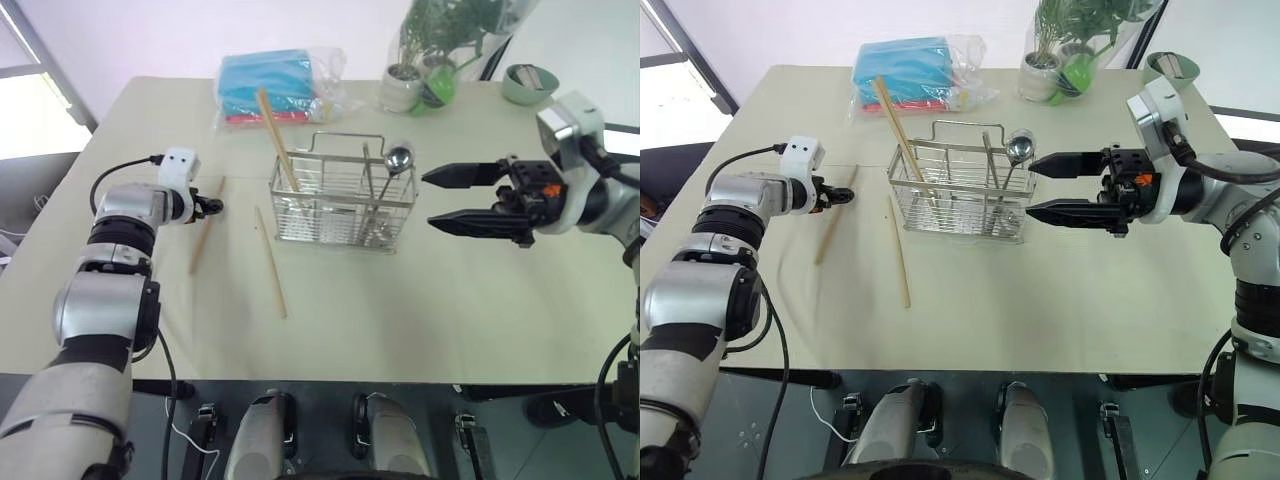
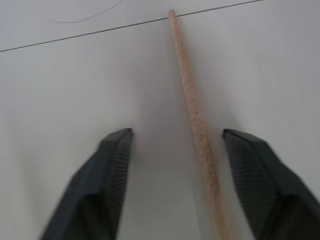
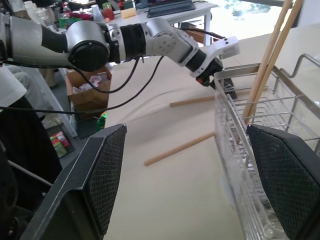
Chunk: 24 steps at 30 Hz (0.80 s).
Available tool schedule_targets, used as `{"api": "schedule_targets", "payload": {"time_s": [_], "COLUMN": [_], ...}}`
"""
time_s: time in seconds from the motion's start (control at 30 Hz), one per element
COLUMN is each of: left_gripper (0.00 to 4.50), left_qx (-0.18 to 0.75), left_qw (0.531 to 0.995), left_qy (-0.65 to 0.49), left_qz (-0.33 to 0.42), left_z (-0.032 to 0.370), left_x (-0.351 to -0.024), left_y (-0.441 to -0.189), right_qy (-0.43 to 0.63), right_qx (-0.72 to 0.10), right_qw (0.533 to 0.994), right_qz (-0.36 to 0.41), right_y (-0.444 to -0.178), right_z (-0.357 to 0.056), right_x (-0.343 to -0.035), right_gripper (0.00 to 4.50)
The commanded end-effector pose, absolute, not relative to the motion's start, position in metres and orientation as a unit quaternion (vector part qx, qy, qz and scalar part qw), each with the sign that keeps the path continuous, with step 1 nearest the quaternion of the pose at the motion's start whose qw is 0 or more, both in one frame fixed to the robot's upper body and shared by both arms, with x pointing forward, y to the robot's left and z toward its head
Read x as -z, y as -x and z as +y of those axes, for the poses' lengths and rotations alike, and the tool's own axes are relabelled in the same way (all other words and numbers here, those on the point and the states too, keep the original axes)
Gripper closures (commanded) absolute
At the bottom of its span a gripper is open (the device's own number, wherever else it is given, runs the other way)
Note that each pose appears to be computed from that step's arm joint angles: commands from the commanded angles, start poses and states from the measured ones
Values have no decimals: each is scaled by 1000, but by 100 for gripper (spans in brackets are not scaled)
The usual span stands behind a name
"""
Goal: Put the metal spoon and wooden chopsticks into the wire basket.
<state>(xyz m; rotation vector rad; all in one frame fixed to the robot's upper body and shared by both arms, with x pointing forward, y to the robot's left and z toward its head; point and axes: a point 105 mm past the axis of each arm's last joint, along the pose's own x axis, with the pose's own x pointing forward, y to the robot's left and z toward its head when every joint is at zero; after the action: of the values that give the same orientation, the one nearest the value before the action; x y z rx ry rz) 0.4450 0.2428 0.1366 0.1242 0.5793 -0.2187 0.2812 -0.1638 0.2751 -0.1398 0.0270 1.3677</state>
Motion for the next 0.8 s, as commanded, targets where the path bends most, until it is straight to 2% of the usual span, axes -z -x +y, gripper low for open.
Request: {"api": "schedule_targets", "payload": {"time_s": [0.03, 0.1, 0.33, 0.47, 0.67, 0.8], "left_gripper": [352, 447, 447, 447, 447, 447], "left_qx": [105, 102, 88, 60, -15, -17], "left_qw": [949, 948, 952, 961, 988, 997], "left_qy": [-57, -58, -47, -35, 22, 68], "left_qz": [293, 295, 291, 268, 153, 33], "left_z": [247, 249, 257, 270, 304, 313], "left_x": [-134, -134, -138, -152, -210, -267], "left_y": [-443, -442, -442, -443, -446, -440], "right_qy": [78, 77, 73, 74, 75, 76], "right_qx": [-624, -622, -617, -612, -604, -595], "right_qw": [777, 779, 783, 786, 792, 799], "right_qz": [-27, -31, -40, -43, -46, -44], "right_y": [-281, -283, -287, -290, -292, -295], "right_z": [-167, -167, -167, -169, -172, -176], "right_x": [-293, -294, -296, -296, -297, -297], "right_gripper": [55, 55, 55, 55, 55, 55]}}
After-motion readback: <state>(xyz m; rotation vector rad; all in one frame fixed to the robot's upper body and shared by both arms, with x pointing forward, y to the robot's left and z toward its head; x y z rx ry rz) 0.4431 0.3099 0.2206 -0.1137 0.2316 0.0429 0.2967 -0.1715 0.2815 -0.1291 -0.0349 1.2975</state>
